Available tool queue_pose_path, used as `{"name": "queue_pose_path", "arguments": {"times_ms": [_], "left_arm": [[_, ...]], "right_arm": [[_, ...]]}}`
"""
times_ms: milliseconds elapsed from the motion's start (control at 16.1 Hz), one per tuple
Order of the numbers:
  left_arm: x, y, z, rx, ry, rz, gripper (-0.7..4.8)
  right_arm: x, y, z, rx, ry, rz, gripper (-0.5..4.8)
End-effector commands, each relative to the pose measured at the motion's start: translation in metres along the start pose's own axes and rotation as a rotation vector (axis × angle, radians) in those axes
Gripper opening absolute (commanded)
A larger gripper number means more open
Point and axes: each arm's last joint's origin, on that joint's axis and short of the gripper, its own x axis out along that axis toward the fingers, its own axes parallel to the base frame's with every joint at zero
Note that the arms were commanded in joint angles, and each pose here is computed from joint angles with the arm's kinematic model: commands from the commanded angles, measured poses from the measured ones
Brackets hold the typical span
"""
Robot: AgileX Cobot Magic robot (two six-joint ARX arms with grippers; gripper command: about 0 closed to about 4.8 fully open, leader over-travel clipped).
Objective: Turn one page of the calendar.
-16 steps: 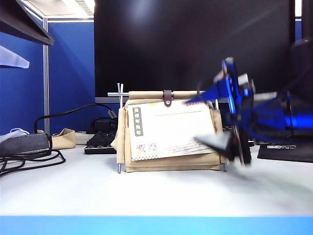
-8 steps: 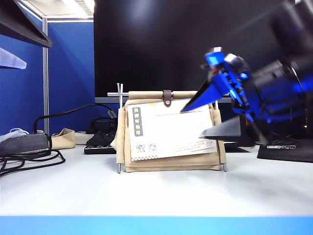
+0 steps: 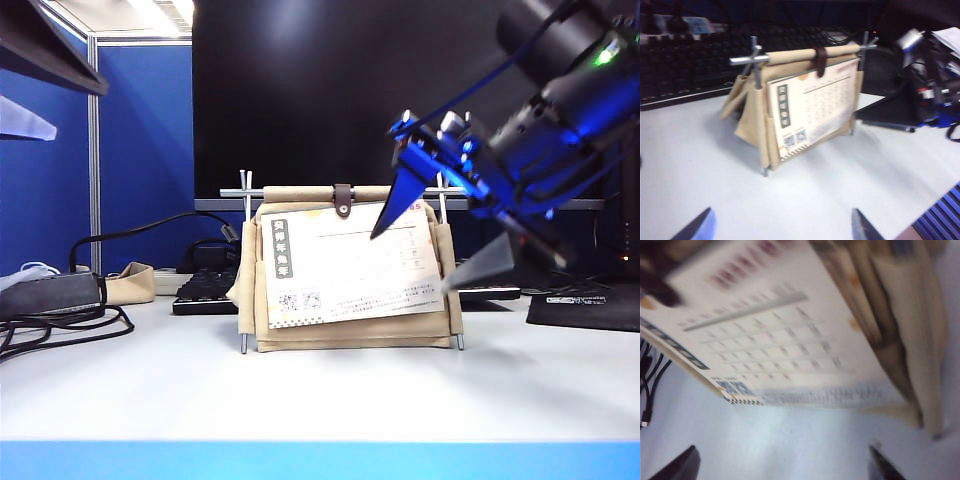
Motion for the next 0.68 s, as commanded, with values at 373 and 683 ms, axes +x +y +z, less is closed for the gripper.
{"name": "queue_pose_path", "arguments": {"times_ms": [373,683], "left_arm": [[0.0,-0.001,0.003,0.011,-0.016,-0.013,3.75],[0.0,-0.001,0.003,0.011,-0.013,-0.027,3.75]], "right_arm": [[0.027,-0.006,-0.001,0.186,0.019,0.107,4.31],[0.028,-0.004,0.004,0.198,-0.012,0.111,4.31]]}}
